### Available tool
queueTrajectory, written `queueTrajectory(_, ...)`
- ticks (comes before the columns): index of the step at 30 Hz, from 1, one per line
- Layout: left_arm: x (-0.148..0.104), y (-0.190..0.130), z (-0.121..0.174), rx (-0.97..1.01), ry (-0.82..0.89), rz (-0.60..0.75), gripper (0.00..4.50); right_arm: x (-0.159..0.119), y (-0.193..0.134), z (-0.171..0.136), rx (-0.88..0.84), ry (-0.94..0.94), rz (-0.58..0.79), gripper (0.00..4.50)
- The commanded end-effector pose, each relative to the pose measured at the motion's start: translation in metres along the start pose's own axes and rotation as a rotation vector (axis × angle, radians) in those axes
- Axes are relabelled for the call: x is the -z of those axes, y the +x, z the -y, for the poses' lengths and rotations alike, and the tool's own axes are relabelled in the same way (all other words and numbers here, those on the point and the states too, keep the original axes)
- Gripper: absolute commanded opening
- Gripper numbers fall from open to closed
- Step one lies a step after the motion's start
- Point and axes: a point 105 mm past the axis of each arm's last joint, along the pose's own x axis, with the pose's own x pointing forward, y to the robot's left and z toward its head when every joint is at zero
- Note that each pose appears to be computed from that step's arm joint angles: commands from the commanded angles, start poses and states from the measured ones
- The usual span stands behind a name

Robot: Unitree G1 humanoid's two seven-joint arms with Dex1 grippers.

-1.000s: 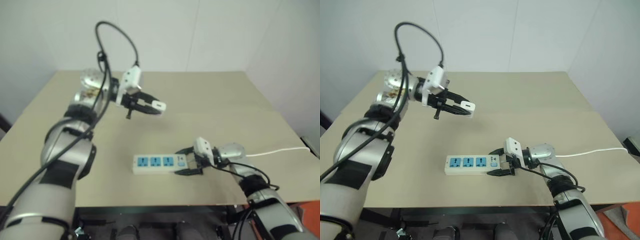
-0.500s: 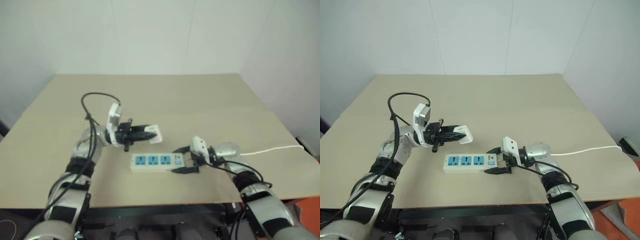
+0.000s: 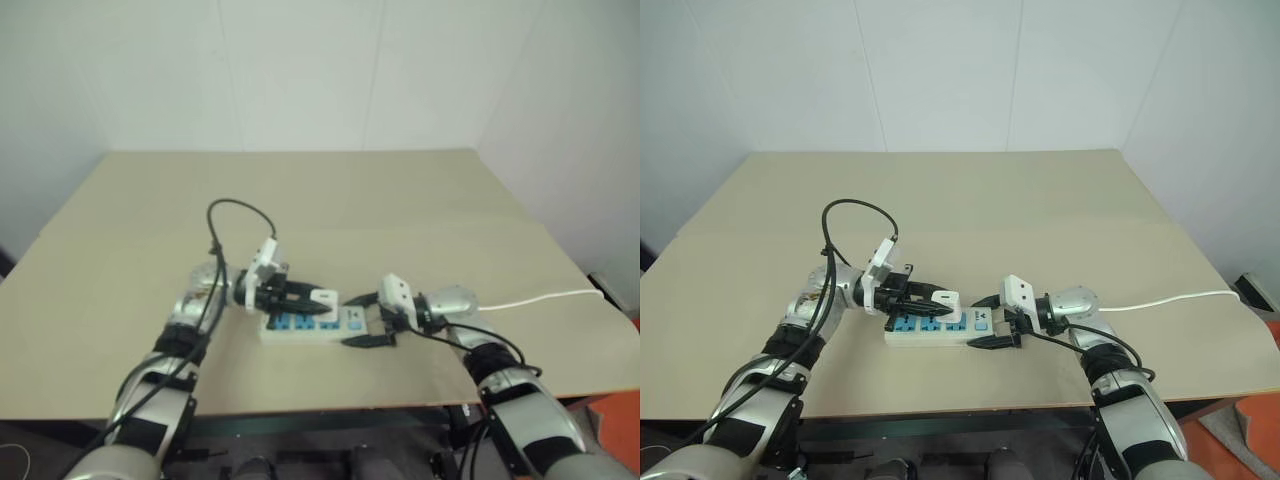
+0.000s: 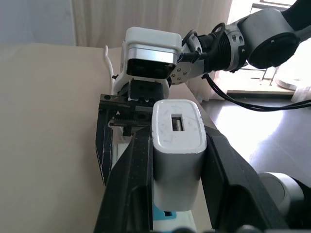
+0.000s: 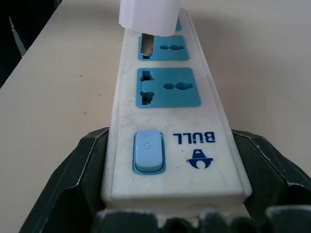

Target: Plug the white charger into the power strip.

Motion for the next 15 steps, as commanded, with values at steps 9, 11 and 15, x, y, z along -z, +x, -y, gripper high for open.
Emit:
queueTrajectory(9, 0.001, 0.010, -0.004, -0.003, 0.014, -0.015, 0.99, 0.023, 0.003, -0.010, 0.005, 0.046, -0.085, 3.41)
queueTrajectory(11, 0.004, 0.010, -0.005, -0.010, 0.005, -0.022, 0.99, 0.023, 0.003, -0.010, 0.006, 0.046, -0.085, 3.41)
queueTrajectory(15, 0.007, 0.010, -0.006, -0.014, -0.003, -0.037, 0.99, 0.024, 0.003, -0.010, 0.006, 0.045, -0.088, 3.41)
